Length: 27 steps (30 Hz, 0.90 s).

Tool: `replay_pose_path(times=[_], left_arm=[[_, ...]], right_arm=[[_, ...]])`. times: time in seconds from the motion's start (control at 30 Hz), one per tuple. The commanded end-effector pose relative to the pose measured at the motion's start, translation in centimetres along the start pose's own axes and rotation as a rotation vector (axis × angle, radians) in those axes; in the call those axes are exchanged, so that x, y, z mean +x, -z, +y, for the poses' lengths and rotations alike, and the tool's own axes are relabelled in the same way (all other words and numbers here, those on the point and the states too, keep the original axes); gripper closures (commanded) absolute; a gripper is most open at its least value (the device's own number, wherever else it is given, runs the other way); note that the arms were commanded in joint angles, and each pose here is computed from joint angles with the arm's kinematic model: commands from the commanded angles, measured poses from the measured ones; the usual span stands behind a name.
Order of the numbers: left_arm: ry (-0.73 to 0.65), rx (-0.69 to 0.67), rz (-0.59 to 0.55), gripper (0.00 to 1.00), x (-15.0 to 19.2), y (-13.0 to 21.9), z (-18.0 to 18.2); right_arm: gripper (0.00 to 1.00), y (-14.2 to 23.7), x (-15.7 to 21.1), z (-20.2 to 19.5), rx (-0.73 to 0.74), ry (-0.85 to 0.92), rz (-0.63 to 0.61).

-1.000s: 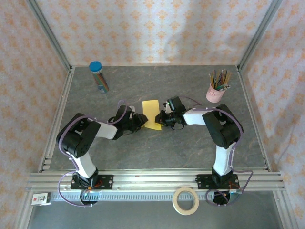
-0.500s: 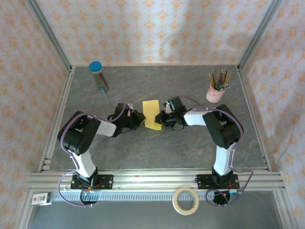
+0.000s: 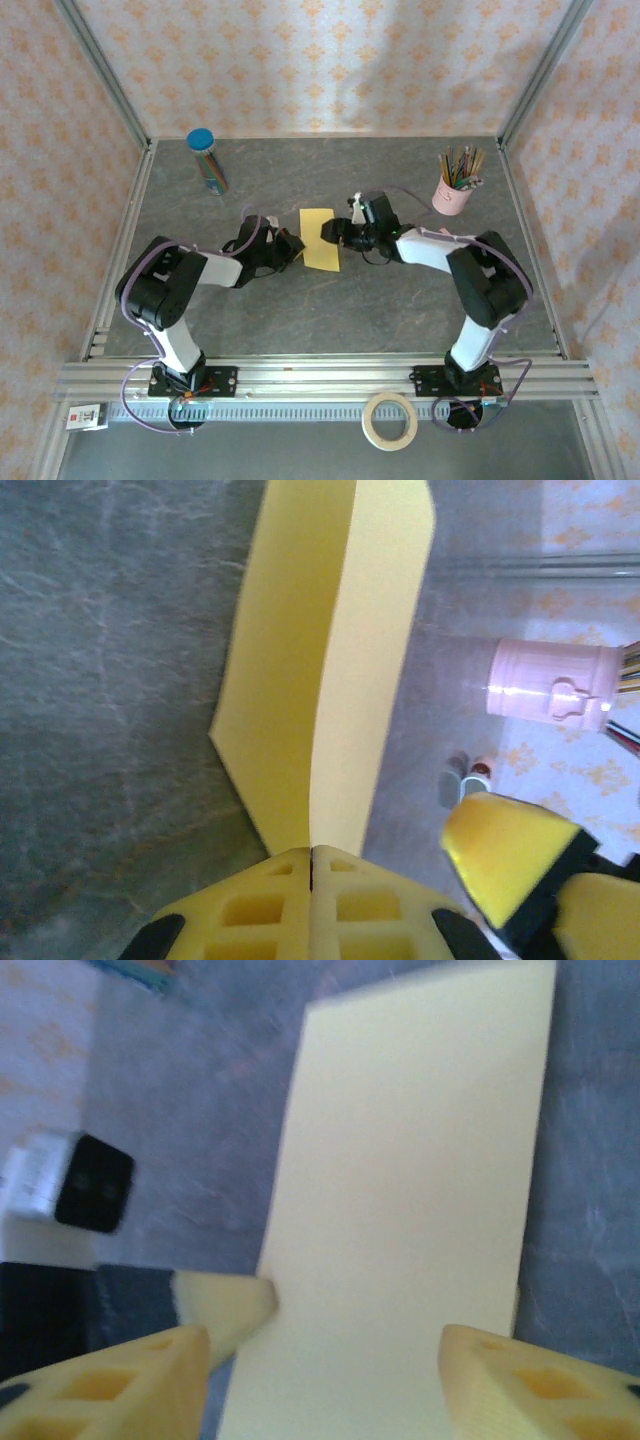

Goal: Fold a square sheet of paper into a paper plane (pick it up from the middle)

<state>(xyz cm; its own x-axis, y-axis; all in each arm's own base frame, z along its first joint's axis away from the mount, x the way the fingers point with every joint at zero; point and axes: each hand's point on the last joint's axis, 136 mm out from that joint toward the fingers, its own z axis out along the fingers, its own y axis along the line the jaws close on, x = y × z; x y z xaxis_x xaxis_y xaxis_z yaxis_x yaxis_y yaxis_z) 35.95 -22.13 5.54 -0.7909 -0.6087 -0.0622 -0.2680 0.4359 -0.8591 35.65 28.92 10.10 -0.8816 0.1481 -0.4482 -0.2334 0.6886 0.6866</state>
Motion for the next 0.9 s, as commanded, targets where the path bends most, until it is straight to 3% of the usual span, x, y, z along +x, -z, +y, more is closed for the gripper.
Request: replay_pose_path(times=[0.0,0.13,0.33,0.63,0.87], left_arm=[[0.044,0.045,-0.023,1.0,-0.2,1.0,-1.3],[0.099,0.062,-0.018,1.0,-0.1,1.1,-1.5],[0.133,0.066,-0.014,1.0,0.0,1.2,-1.5],[0.14,0.047,-0.014,1.0,0.3,1.2,-0.6],[0.144,0.045,-0.017,1.0,0.3,1.2,-0.5]], right_arm=[[0.29,2.2,-2.9,0.7,0.039,0.165,-0.158],[0.23,3.3,-3.4,1.1,0.045,0.274,-0.211],[0.24,4.4,-2.2,2.8,0.018,0.473,-0.275],[0.26,2.5,2.8,4.9,0.017,0.793,-0.192],[0.34,0.0,5.6,4.3,0.064,0.922,-0.111]])
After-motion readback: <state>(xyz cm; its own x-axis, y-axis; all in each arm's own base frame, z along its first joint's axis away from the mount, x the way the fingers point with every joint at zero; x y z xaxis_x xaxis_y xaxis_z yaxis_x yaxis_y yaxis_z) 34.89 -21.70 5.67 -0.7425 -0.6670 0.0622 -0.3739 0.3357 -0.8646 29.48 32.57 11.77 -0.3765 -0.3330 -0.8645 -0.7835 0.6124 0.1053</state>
